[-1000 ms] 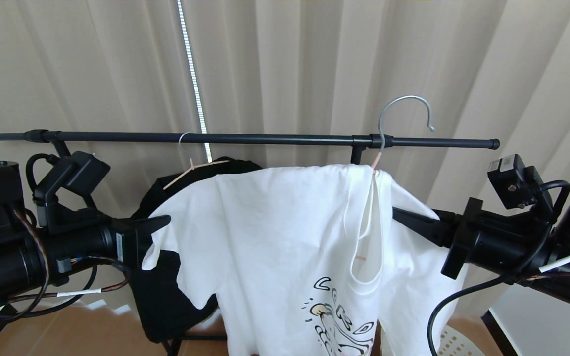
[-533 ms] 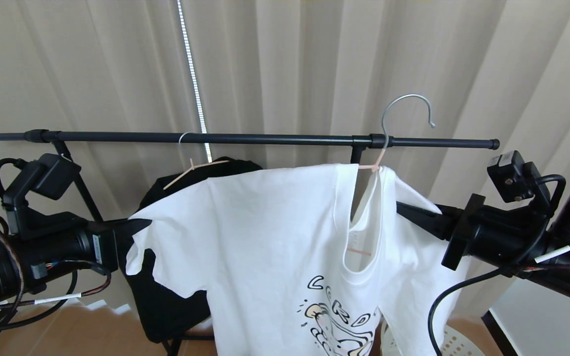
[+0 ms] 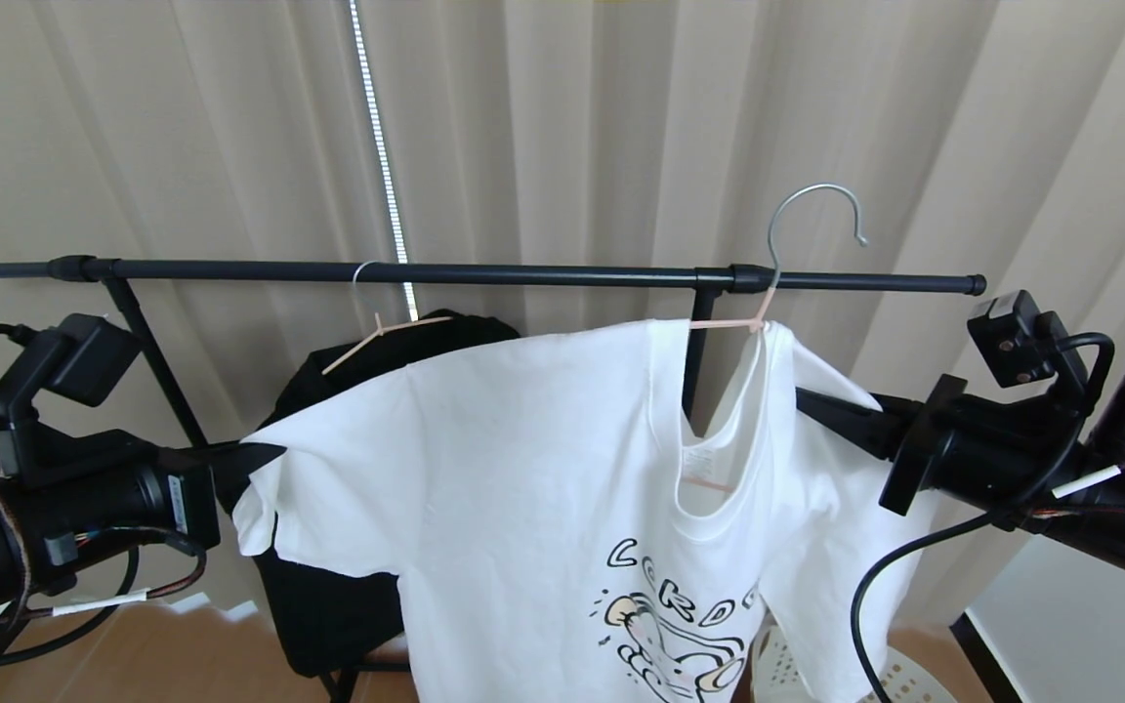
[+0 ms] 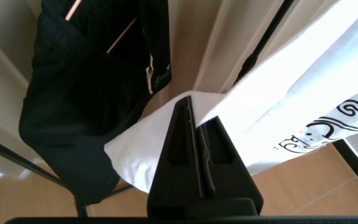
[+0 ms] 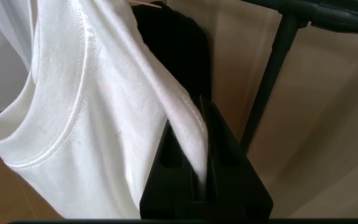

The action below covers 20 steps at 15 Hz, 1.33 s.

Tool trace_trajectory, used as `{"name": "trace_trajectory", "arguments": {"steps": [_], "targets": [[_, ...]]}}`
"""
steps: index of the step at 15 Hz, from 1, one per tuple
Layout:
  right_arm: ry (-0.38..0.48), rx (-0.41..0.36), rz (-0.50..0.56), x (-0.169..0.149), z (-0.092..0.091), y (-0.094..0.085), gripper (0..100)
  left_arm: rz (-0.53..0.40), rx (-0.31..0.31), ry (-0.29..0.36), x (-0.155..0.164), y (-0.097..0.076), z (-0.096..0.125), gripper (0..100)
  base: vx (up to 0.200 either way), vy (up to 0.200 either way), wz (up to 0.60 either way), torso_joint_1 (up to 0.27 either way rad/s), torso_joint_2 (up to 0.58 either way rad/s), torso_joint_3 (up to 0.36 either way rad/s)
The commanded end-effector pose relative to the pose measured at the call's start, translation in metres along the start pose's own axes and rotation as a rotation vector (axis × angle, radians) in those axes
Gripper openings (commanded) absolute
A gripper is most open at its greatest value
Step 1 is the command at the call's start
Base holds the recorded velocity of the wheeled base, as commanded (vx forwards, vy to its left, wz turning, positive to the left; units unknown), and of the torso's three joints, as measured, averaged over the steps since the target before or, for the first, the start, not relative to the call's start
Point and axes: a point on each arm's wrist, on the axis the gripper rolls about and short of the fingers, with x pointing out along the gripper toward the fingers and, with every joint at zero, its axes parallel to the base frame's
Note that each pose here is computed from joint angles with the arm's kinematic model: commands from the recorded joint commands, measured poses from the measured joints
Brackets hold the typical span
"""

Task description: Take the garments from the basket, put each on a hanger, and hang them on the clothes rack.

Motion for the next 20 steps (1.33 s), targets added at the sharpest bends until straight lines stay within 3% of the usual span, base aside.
{"name": "trace_trajectory", "arguments": {"steps": [1,20], "targets": [[0.0,0.001,-0.009,0.0008,0.0001,-0.0031,0,0.0,0.0,0.0,-0.0002,0.0,-0.0003,0,0.0,0.0,0.0,0.0,0.0,0.0],[-0.006,0.005,-0.014,-0.0009,0.0018,-0.0097,0,0.032,-0.017,0.008,-0.01,0.0038,-0.0089,0,0.0,0.0,0.0,0.0,0.0,0.0]]}}
